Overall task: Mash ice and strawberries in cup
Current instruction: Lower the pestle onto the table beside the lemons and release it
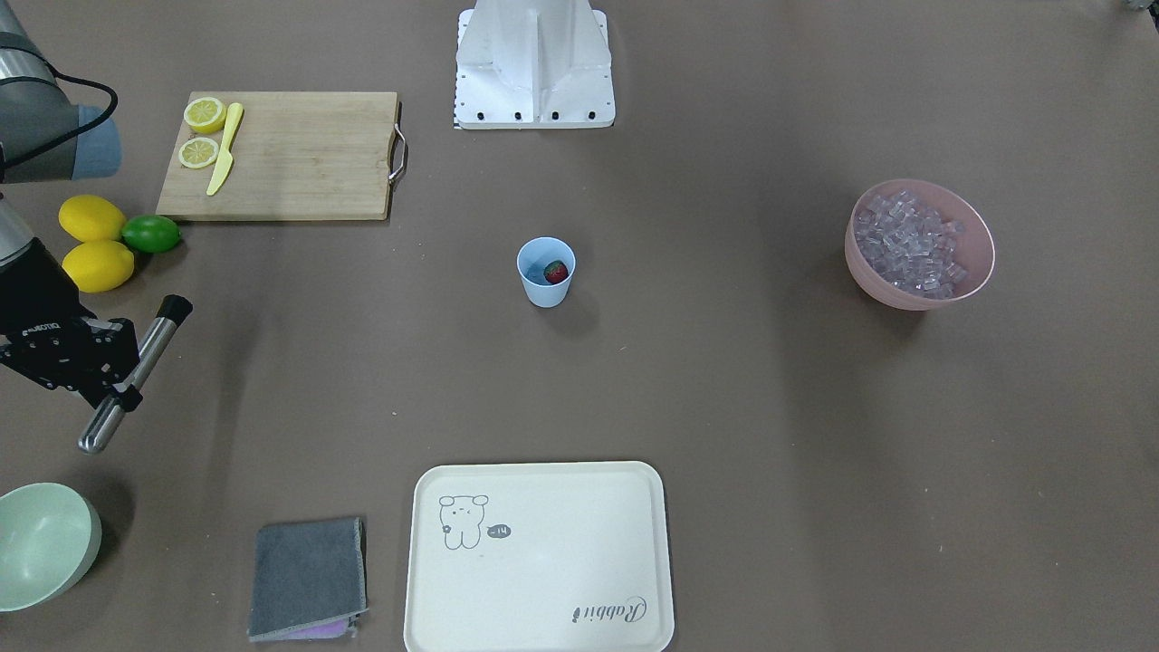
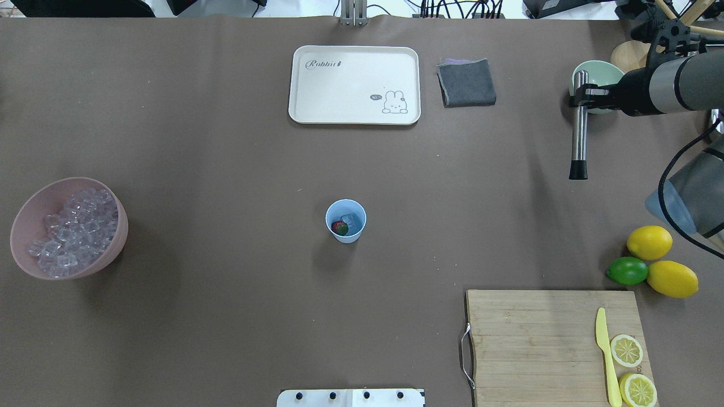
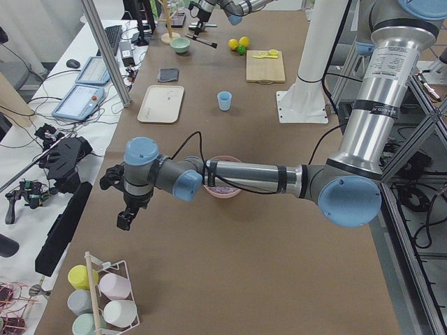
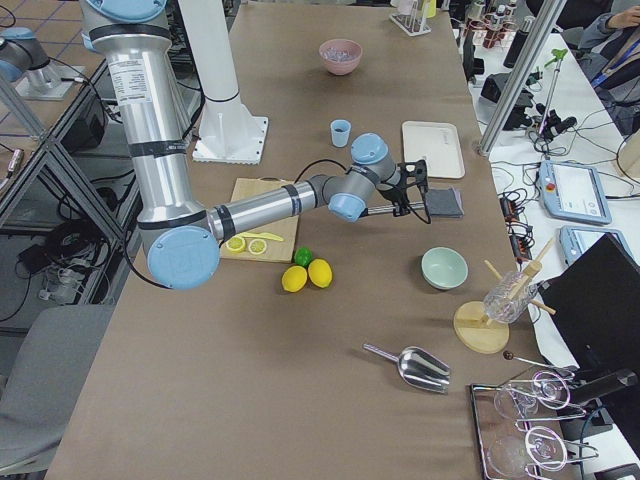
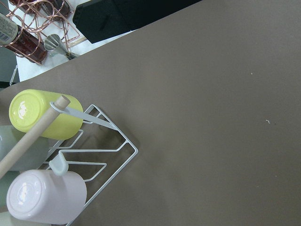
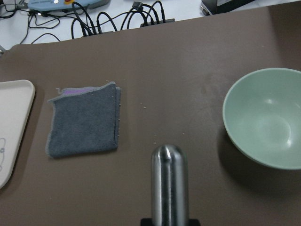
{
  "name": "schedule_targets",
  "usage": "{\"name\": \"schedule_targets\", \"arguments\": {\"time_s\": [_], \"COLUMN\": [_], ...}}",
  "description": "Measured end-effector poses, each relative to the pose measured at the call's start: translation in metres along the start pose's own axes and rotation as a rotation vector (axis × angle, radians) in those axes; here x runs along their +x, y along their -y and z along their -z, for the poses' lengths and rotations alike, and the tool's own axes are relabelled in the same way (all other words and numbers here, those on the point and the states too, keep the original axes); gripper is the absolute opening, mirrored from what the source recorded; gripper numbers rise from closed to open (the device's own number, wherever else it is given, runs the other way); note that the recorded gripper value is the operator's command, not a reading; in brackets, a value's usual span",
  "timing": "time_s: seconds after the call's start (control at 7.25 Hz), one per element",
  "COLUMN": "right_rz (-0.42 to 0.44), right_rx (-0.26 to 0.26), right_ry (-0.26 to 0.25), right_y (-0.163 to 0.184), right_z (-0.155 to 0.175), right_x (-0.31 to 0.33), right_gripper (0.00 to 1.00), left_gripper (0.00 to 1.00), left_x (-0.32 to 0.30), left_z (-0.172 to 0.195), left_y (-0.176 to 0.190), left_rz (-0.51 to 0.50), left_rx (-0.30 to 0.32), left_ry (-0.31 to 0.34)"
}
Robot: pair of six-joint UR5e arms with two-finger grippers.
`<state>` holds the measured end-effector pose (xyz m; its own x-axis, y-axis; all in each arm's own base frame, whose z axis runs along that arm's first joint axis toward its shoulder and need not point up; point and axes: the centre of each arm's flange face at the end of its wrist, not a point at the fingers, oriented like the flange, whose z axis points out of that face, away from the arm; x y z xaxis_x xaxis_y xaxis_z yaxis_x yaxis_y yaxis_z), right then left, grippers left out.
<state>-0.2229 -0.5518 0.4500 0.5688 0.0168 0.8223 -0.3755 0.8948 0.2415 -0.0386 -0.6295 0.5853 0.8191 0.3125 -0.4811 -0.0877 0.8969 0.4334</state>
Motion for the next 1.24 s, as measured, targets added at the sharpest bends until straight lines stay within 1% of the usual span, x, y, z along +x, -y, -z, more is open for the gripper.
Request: {"name": "schedule_targets", "arguments": {"time_s": [0.14, 0.28, 0.55, 0.97, 1.24], "right_rz": [-0.014, -0.024, -0.019, 0.025, 0.077], "right_rx": [-0.037, -0.083, -0.187, -0.284, -0.325], "right_ry": [-0.028, -0.045, -0.083, -0.12, -0.142], "right_y": [-0.005, -0.012, -0.024, -0.052, -0.062], "right_z": [-0.011, -0.022, -0.039, -0.063, -0.074], "right_x": [0.009, 0.016, 0.026, 0.018, 0.021], "right_gripper": [0.0, 0.0, 0.0, 0.0, 0.0], "left_gripper": [0.98, 0.98, 0.98, 0.98, 0.98], "left_x": [0.001, 0.001, 0.0, 0.004, 0.006], "left_z": [0.001, 0.001, 0.001, 0.007, 0.009], "left_y": [0.001, 0.0, -0.001, -0.005, -0.008], "left_rz": [-0.004, -0.007, -0.009, -0.017, -0.019], "left_rx": [0.005, 0.008, 0.01, 0.023, 0.027], "left_ry": [0.001, 0.002, 0.004, 0.007, 0.008]}}
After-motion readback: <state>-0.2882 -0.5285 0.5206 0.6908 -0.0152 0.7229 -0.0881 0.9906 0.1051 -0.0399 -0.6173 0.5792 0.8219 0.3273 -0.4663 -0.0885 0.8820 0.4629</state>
